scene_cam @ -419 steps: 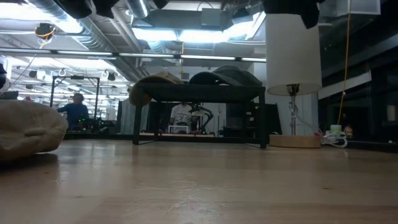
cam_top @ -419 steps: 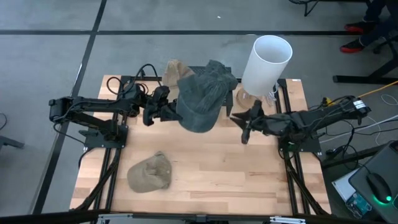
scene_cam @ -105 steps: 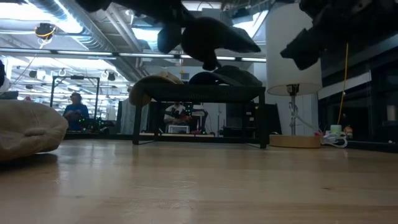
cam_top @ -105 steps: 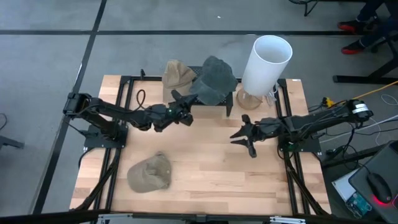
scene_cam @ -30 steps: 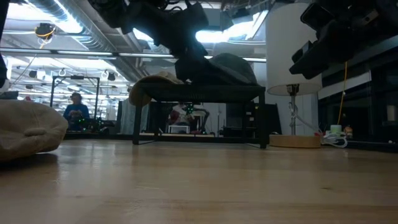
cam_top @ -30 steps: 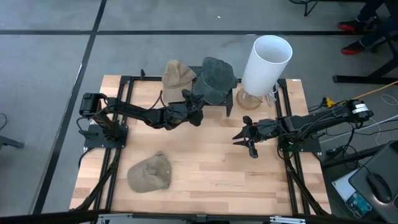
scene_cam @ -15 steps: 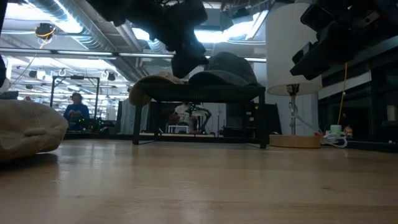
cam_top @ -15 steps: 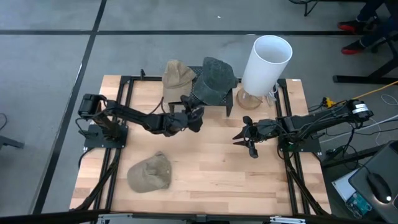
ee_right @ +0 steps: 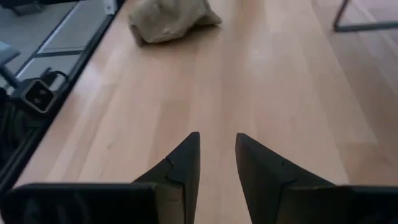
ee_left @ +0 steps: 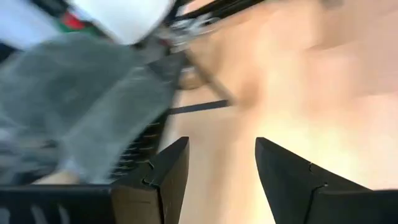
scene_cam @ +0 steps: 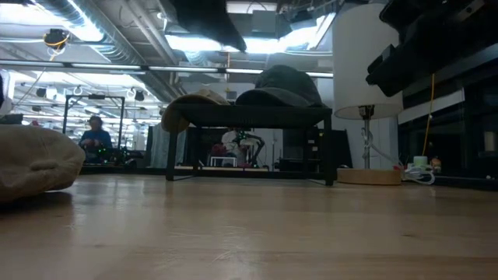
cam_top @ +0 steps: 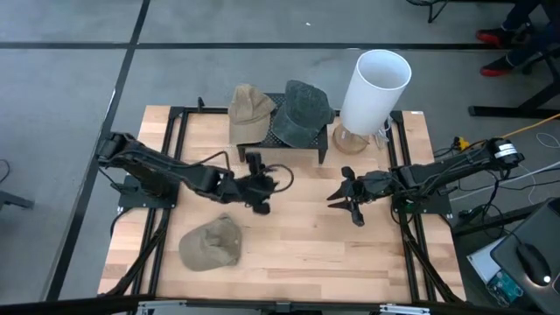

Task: Pick & Place hat
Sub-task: Stack the brown cap on top of the other brown cap on the shelf

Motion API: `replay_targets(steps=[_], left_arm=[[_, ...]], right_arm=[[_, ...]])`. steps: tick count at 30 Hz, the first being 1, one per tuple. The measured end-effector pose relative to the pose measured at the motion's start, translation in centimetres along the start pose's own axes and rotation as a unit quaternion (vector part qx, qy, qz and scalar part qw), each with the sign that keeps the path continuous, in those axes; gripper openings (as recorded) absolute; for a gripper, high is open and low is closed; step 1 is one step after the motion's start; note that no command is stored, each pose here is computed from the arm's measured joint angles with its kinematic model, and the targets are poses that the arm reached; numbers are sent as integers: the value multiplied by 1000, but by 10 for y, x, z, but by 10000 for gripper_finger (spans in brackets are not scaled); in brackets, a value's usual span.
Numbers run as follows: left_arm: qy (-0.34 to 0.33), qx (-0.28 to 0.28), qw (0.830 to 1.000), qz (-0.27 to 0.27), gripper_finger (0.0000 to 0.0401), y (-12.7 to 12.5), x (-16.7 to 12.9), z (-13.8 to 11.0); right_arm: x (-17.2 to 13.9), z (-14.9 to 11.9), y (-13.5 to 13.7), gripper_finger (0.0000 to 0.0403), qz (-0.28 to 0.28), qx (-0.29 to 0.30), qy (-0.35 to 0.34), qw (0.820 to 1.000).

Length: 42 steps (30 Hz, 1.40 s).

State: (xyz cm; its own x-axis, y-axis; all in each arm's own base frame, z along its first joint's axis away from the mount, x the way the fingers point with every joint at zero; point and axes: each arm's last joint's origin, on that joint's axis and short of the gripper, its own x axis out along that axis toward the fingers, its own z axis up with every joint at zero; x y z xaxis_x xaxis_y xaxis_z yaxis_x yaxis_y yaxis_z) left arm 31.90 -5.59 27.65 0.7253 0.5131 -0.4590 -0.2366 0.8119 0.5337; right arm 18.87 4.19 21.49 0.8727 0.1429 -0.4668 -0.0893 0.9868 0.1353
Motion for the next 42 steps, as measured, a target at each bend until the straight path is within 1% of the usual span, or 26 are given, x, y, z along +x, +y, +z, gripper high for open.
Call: replay_targets(steps=[4,8,12,17,20,24,26,28,30,32,34,38,42], left_arm=[[0,-46,995,-89,178,-10,-25,4],[2,-72,984,-161,178,-26,-48,3],[-1,-98,973,-210,178,-44,-69,3],[3,-126,954,-271,178,-63,-92,1],[18,-163,940,-300,178,-71,-103,0],[63,-223,920,-316,178,-81,-116,-7],[94,-234,914,-319,178,-86,-121,-13],[124,-240,911,-312,178,-90,-123,-20],[162,-230,914,-293,178,-95,-124,-30],[186,-225,915,-277,178,-100,-121,-36],[209,-205,918,-267,178,-106,-117,-42],[227,-163,922,-268,178,-121,-107,-48],[251,-145,924,-251,178,-135,-94,-56]], right_arm=[[-2,5,9,103,15,-14,-9,1000],[-4,18,24,103,-5,-33,4,999],[0,29,43,103,-21,-65,33,997],[9,41,65,103,3,-117,40,992],[14,45,73,103,11,-134,43,990],[20,45,78,103,14,-142,51,989],[23,43,78,103,13,-139,55,989],[25,42,78,103,11,-127,59,990],[28,40,79,103,9,-115,63,991],[30,39,79,103,8,-106,68,992],[32,37,79,103,7,-105,71,992],[34,36,79,103,6,-109,76,991],[34,36,79,103,6,-110,75,991]])
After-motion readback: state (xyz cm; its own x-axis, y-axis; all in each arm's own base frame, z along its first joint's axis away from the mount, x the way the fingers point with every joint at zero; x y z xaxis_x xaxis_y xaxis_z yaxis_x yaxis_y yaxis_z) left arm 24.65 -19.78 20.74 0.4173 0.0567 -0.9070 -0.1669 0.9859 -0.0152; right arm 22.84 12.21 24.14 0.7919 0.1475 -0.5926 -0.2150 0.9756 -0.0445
